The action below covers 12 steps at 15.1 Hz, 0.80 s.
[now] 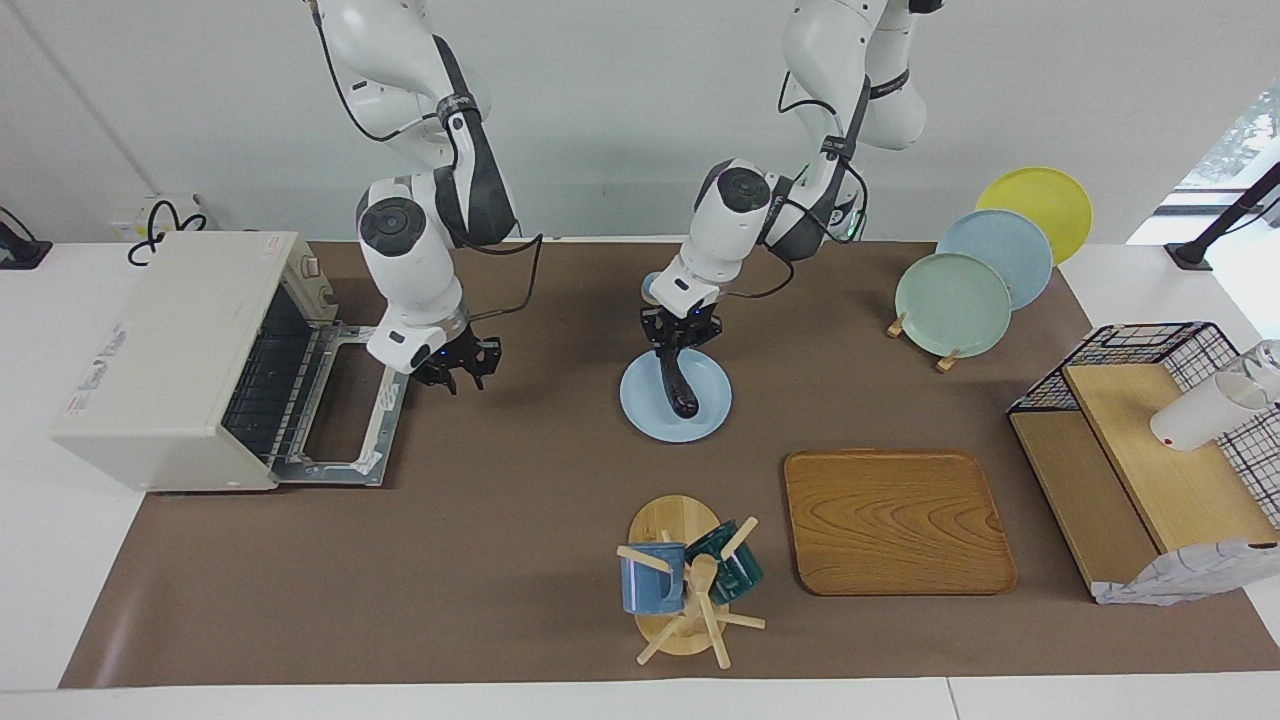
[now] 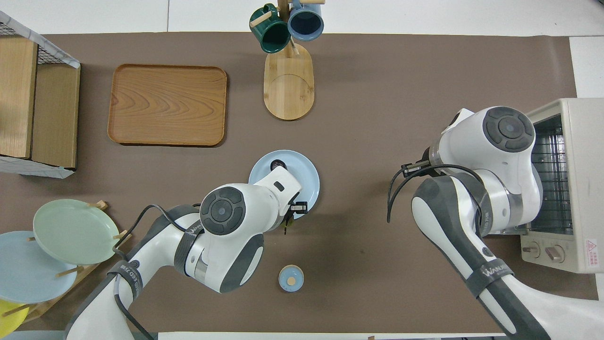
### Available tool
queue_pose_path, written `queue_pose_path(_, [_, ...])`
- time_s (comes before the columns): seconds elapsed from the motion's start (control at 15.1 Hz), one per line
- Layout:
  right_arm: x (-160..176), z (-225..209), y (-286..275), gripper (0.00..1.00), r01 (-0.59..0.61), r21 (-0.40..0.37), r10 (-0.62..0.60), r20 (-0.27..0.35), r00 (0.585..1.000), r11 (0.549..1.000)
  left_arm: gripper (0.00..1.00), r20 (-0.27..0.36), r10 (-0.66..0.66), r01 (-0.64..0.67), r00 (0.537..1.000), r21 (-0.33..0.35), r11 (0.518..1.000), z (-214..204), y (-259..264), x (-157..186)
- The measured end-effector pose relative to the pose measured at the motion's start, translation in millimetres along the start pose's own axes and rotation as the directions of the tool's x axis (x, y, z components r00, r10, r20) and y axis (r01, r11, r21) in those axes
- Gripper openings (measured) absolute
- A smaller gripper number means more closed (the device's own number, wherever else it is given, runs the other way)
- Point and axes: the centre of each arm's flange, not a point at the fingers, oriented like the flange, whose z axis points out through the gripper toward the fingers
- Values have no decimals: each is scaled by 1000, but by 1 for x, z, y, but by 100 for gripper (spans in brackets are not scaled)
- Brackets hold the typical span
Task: Put eggplant into oven
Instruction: 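Lower the eggplant onto the blue plate and open the left gripper, then withdraw the left gripper while the right gripper reaches the blue plate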
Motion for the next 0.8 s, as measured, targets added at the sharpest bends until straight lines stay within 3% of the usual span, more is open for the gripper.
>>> queue_pose_path(0.4, [1, -2, -7, 45, 12, 1, -12, 4, 1000, 1000, 95, -11, -17, 17, 1000, -3, 1000, -12, -11, 15])
queue_pose_path(0.46, [2, -8, -19, 46, 34, 1, -34, 8, 999, 999, 100, -6, -21, 21, 1000, -1, 1000, -21, -21, 26])
queue_pose_path(0.66, [7, -40, -77, 48, 100, -1, -100, 11, 995, 995, 100, 20, -25, 25, 999, 6, 1000, -62, -73, 73])
queue_pose_path(0.8, [10, -58, -101, 58, 111, -1, -111, -9, 994, 994, 100, 21, -31, 31, 999, 4, 1000, -86, -110, 97])
